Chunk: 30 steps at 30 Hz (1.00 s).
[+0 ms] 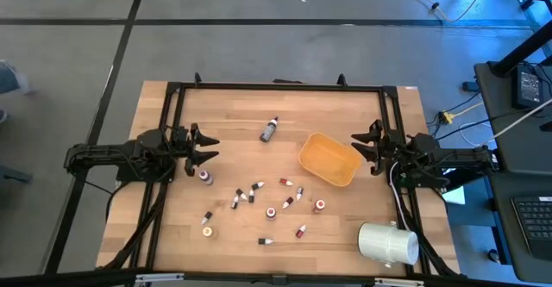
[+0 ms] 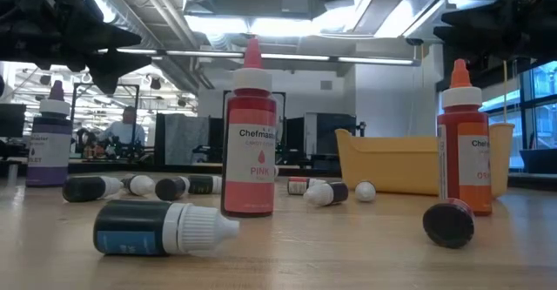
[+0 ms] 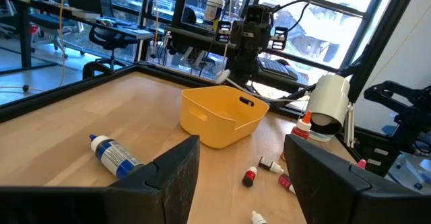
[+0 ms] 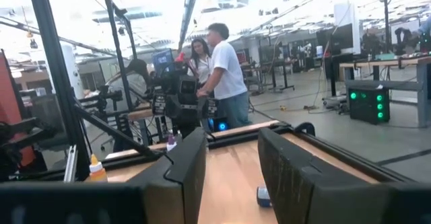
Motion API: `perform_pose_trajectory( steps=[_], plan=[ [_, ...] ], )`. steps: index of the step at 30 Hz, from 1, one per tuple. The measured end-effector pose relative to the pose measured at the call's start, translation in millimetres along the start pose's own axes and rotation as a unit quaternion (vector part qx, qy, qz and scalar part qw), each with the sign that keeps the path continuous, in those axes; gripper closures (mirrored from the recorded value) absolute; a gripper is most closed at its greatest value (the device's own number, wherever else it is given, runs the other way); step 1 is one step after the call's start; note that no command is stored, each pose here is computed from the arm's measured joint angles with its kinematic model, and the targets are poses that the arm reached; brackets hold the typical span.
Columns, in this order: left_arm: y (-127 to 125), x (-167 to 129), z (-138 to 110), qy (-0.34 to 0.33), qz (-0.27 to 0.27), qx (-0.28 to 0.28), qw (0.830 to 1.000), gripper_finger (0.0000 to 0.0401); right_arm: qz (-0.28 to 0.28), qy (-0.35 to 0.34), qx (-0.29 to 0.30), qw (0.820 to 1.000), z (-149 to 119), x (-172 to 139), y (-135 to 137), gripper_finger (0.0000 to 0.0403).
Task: Pick & Place food coloring
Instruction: Put the large orange food coloring bottle in the yellow bin
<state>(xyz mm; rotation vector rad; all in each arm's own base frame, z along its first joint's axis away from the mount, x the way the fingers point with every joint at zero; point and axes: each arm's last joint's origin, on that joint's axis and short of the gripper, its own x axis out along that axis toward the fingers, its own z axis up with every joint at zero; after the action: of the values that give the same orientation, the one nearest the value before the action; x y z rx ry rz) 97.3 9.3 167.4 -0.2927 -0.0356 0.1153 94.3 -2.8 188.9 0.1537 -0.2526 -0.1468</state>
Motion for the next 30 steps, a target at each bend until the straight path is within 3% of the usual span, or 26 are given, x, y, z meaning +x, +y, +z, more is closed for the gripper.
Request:
perform_pose_trajectory(
  steps=[7, 19, 25, 30],
  plan=[
    [0, 0, 0, 0.000, 0.000, 0.000, 1.000, 0.0191, -0.004, -0.002, -0.014, 1.000, 0, 0, 0, 0.0251],
    [0, 0, 0, 0.000, 0.000, 0.000, 1.000, 0.0191, 0.010, -0.013, -0.071, 0.997, 3, 0, 1, 0.0100],
    [0, 0, 0, 0.001, -0.002, 0.000, 1.000, 0.0190, 0.047, -0.050, -0.057, 0.996, 10, 0, 4, 0.0087],
    [1, 0, 1, -0.008, 0.019, 0.000, 1.000, 0.0191, 0.075, -0.065, -0.075, 0.992, 40, 4, 10, 0.0095]
  ],
)
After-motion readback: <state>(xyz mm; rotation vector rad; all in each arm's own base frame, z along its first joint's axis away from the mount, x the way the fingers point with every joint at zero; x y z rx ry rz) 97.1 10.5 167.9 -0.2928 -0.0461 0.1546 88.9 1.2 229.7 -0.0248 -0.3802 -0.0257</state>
